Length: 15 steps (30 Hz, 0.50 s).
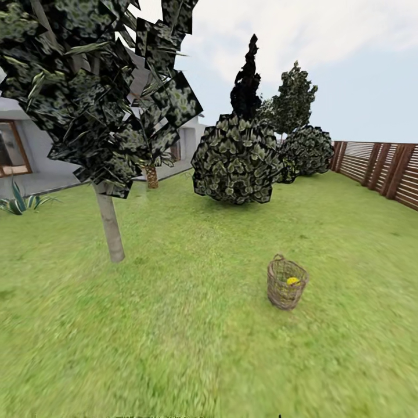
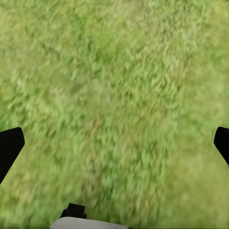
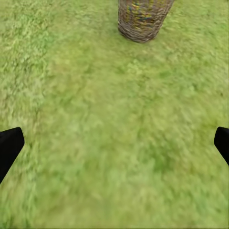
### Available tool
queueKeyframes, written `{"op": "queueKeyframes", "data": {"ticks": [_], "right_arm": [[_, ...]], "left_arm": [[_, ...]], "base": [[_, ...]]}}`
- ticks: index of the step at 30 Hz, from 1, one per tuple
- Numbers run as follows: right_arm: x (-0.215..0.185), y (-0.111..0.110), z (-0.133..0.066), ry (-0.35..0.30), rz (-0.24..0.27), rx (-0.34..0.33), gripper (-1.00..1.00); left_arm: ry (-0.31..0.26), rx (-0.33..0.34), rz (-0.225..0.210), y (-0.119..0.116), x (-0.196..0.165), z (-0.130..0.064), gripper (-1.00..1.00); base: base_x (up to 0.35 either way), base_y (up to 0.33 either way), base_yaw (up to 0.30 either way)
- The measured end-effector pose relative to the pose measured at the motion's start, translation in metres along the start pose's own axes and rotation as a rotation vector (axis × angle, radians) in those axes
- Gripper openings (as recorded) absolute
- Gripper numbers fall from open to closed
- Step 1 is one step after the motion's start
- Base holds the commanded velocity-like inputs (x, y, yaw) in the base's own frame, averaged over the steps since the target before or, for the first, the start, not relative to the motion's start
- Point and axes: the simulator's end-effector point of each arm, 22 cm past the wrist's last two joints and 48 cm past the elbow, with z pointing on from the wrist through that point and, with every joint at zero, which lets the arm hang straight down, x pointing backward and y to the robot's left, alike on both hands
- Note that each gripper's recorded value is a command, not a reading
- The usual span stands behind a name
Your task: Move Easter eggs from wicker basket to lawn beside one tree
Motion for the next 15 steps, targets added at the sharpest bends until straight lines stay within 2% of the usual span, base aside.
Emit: {"op": "queueKeyframes", "data": {"ticks": [15], "right_arm": [[0.0042, -0.0002, -0.0002, 0.009, -0.002, 0.0, 1.0]], "left_arm": [[0.009, -0.001, 0.001, 0.0003, 0.004, 0.0001, 1.0]], "base": [[0.066, -0.303, 0.273]]}}
